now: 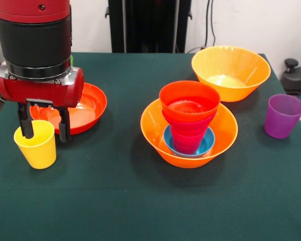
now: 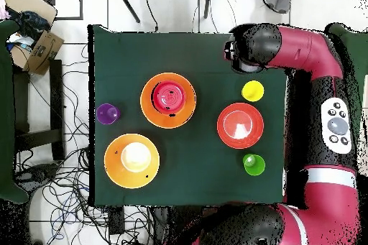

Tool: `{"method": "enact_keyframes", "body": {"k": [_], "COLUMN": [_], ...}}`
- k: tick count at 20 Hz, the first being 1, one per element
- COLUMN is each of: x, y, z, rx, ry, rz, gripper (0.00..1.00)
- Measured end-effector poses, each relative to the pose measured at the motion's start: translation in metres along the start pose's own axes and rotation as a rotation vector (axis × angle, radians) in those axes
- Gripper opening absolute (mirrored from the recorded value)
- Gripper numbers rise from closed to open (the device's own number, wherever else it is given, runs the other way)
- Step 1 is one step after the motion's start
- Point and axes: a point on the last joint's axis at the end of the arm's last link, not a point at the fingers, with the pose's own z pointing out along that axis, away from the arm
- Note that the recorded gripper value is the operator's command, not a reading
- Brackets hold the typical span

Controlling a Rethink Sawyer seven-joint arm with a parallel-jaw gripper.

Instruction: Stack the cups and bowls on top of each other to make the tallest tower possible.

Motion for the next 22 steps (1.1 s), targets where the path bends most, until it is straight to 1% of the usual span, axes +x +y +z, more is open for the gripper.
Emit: {"method": "enact_keyframes", "body": {"k": [10, 22], "x": [-0.009, -0.013], "y": [-0.002, -0.004], "z": [-0.007, -0.009], "rx": [0.007, 0.007], "ry": [-0.022, -0.030], "rz": [0.004, 0.010], "gripper": [1.00, 1.00]}}
